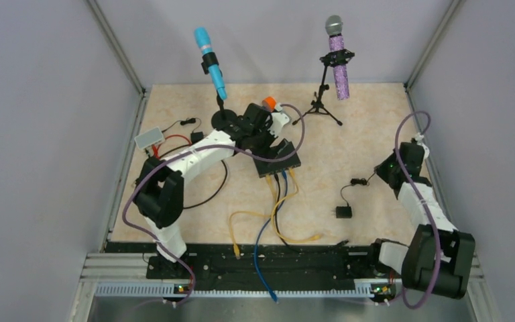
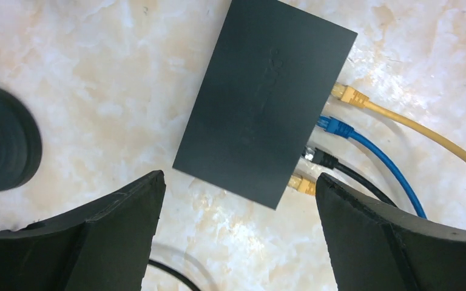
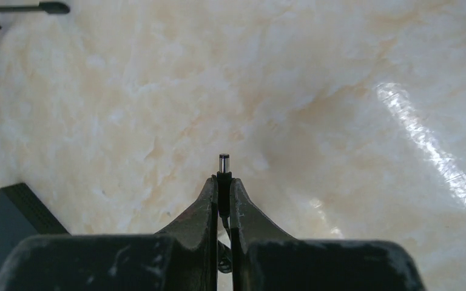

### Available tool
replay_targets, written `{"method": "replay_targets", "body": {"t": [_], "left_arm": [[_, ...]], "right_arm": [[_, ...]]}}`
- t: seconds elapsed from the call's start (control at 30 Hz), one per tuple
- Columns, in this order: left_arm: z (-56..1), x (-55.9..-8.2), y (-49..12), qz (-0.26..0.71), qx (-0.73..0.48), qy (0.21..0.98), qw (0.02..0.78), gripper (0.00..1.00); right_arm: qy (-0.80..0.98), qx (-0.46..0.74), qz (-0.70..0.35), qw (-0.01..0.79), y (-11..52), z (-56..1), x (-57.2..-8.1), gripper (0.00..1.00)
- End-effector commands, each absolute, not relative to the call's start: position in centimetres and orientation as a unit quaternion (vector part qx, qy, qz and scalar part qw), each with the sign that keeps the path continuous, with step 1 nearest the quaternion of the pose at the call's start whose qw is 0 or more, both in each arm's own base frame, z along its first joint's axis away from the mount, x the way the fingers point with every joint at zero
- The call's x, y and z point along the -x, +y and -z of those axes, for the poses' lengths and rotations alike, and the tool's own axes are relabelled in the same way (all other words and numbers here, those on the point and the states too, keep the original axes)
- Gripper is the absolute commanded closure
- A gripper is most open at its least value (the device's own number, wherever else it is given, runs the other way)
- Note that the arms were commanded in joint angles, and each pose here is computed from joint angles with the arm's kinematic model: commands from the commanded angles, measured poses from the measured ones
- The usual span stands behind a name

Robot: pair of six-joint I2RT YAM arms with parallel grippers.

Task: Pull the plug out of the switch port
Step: Place the connector at the center of the board.

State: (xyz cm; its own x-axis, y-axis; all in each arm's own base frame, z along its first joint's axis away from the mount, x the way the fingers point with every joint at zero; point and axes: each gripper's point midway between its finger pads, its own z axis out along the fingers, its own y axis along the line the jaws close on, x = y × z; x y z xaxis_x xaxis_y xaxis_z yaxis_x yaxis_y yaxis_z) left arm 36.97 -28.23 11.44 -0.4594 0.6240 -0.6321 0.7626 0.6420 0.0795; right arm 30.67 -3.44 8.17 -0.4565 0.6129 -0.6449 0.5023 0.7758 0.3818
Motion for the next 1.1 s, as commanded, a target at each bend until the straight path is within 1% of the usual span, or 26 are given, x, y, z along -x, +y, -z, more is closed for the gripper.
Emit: {"method": "replay_targets", "body": {"t": [0.0,0.2,0.27,0.33,0.4,0.47,0.5,0.53,0.6,0.73,0.87,0.93,0.97,1.0,1.03,1.07], "left_arm": [[-15.5,-36.4,-27.6,0.122,-0.373,0.836,0.384,0.01],[-15.8,-34.2,-26.1,0.132,-0.347,0.840,0.396,0.01],[-15.6,-33.6,-25.8,0.137,-0.344,0.842,0.392,0.01],[-15.4,-33.1,-25.6,0.139,-0.341,0.845,0.388,0.01],[-15.3,-32.8,-25.4,0.141,-0.338,0.846,0.387,0.01],[-15.3,-32.5,-25.5,0.147,-0.338,0.846,0.385,0.01],[-15.3,-32.4,-25.6,0.151,-0.341,0.845,0.384,0.01],[-15.4,-32.3,-25.7,0.154,-0.342,0.844,0.383,0.01],[-15.3,-32.2,-25.8,0.156,-0.344,0.844,0.380,0.01],[-15.3,-32.1,-26.1,0.163,-0.346,0.844,0.377,0.01],[-15.2,-32.1,-26.2,0.165,-0.348,0.844,0.373,0.01],[-15.2,-32.0,-26.3,0.166,-0.350,0.844,0.372,0.01],[-15.3,-32.1,-26.3,0.166,-0.350,0.844,0.372,0.01],[-15.3,-32.1,-26.4,0.167,-0.350,0.843,0.372,0.01],[-15.4,-32.1,-26.5,0.169,-0.352,0.842,0.372,0.01],[-15.3,-32.0,-26.5,0.169,-0.354,0.842,0.371,0.01]], "right_arm": [[0.823,-0.360,-0.126,0.420,-5.4,-10.5,-33.2,1.00],[0.826,-0.333,-0.157,0.426,-6.1,-13.4,-37.9,1.00],[0.823,-0.328,-0.155,0.438,-6.7,-14.8,-39.4,1.00],[0.819,-0.306,-0.177,0.453,-6.4,-16.3,-41.1,1.00],[0.831,-0.290,-0.214,0.424,-5.2,-15.5,-42.2,1.00],[0.843,-0.275,-0.255,0.386,-3.8,-13.4,-42.9,0.99],[0.850,-0.277,-0.258,0.366,-3.5,-12.0,-42.9,1.00],[0.857,-0.280,-0.254,0.349,-3.3,-10.5,-42.7,0.99],[0.870,-0.278,-0.241,0.327,-2.9,-8.6,-42.4,0.95],[0.883,-0.272,-0.221,0.311,-2.2,-7.1,-42.2,0.94],[0.889,-0.263,-0.214,0.307,-1.7,-6.9,-42.2,0.87],[0.893,-0.257,-0.207,0.306,-1.7,-6.8,-42.1,0.87],[0.895,-0.255,-0.205,0.304,-1.6,-6.7,-42.0,0.84],[0.897,-0.251,-0.203,0.302,-1.5,-6.6,-42.0,0.79],[0.901,-0.246,-0.198,0.297,-1.4,-6.5,-42.0,0.71],[0.906,-0.246,-0.189,0.287,-1.5,-6.3,-41.7,0.65]]}}
